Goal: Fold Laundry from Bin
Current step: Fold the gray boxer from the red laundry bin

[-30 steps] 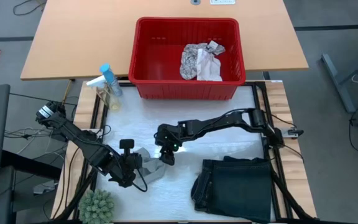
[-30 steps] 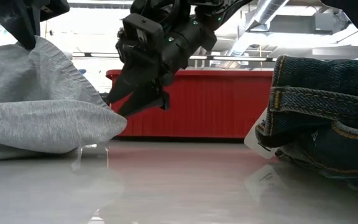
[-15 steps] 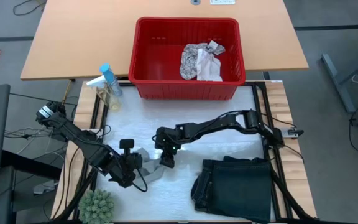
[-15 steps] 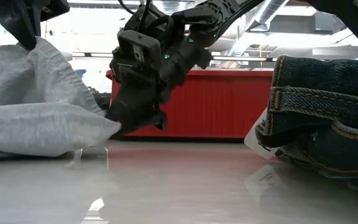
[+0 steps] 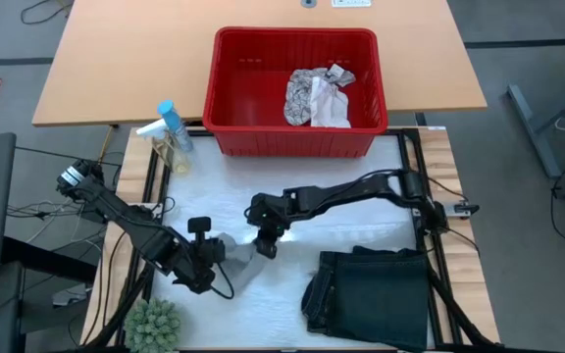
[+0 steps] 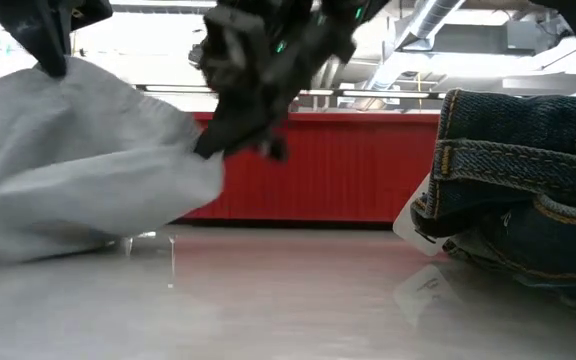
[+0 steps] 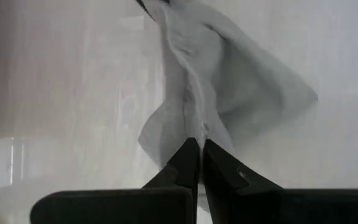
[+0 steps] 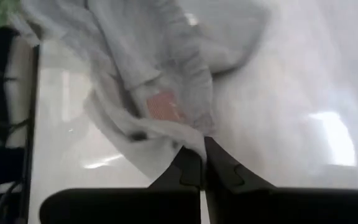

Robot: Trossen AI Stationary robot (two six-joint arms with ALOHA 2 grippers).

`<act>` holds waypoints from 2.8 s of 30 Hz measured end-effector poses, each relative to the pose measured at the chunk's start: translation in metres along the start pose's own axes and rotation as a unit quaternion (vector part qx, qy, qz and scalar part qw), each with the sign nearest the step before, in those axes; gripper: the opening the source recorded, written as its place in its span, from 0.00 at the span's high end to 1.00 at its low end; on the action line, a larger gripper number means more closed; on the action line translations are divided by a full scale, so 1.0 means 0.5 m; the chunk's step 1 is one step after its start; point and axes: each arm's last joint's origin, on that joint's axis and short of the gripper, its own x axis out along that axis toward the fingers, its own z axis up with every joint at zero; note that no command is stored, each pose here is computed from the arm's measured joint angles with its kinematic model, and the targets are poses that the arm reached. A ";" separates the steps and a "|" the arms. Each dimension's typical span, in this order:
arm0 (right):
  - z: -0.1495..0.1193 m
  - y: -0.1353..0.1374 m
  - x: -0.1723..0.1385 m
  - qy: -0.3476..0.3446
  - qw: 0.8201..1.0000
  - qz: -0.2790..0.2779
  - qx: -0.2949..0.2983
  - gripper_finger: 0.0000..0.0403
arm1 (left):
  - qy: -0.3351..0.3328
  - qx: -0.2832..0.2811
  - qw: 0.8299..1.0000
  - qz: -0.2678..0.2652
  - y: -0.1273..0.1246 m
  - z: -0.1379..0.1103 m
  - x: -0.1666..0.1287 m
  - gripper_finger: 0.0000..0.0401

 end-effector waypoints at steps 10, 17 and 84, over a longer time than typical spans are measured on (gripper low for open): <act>0.008 0.092 -0.176 -0.054 0.998 -0.040 -0.013 0.94 | -0.031 -0.063 0.997 -0.029 0.039 0.070 -0.074 1.00; -0.025 0.180 -0.255 -0.060 0.998 0.004 -0.014 0.94 | -0.073 -0.124 0.980 -0.139 0.048 0.120 -0.169 1.00; -0.136 0.171 0.042 0.073 0.967 -0.119 -0.211 0.87 | 0.036 0.015 0.999 -0.020 0.087 -0.049 0.194 0.97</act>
